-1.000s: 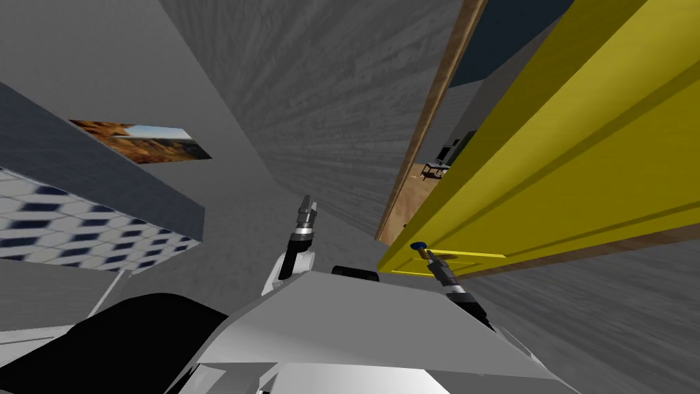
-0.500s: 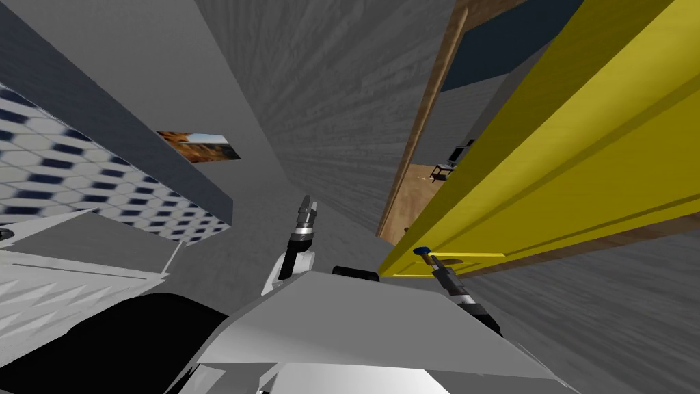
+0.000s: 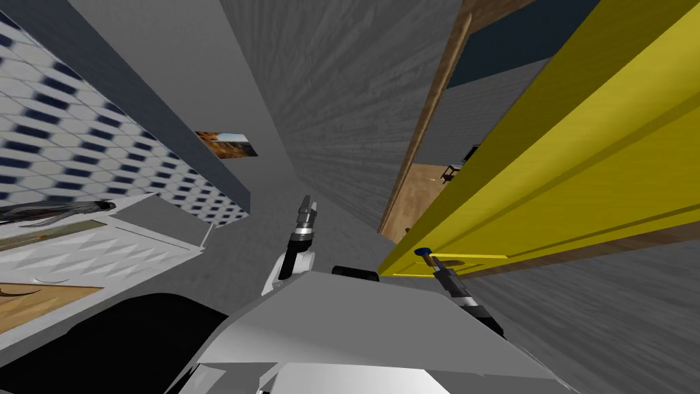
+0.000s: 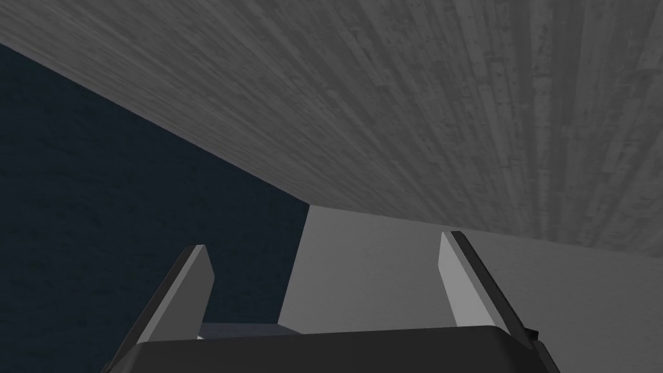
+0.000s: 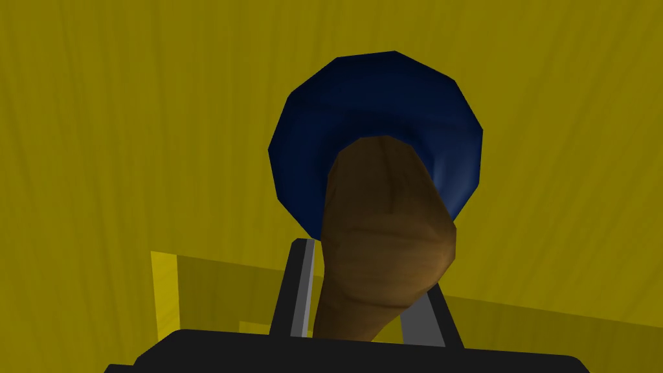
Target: Pull the door open
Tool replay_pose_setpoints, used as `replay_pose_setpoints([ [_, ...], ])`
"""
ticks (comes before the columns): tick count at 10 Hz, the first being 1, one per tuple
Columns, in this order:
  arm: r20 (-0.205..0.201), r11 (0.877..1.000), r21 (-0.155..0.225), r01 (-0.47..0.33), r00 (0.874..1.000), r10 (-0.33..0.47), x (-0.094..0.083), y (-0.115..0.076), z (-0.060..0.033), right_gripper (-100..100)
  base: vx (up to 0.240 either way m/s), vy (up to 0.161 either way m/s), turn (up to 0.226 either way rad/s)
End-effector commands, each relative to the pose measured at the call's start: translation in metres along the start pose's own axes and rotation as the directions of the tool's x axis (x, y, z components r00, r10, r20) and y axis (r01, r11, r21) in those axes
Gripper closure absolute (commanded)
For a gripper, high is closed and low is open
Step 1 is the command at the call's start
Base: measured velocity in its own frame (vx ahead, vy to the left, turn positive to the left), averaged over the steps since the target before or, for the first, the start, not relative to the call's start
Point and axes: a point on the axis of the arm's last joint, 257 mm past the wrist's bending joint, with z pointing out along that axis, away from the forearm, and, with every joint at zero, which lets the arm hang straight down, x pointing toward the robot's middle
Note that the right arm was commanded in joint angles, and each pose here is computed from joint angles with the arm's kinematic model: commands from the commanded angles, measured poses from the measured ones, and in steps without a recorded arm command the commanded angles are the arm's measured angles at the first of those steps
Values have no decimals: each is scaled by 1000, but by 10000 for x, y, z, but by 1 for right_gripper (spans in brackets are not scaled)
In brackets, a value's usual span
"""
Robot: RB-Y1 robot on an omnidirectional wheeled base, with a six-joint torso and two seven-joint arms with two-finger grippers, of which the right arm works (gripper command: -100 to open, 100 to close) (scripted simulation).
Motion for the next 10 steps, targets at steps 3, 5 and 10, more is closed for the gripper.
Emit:
replay_pose_setpoints([
  [3, -6, 1000, -1, 4, 1000, -4, -29, 5, -76, 100, -206, -79, 180],
  [5, -8, 1000, -3, 6, 1000, -6, -43, 13, -104, 100, -214, -92, 167],
  [10, -18, 1000, -1, 0, 1000, 0, -11, -9, -124, 100, -153, -55, 122],
])
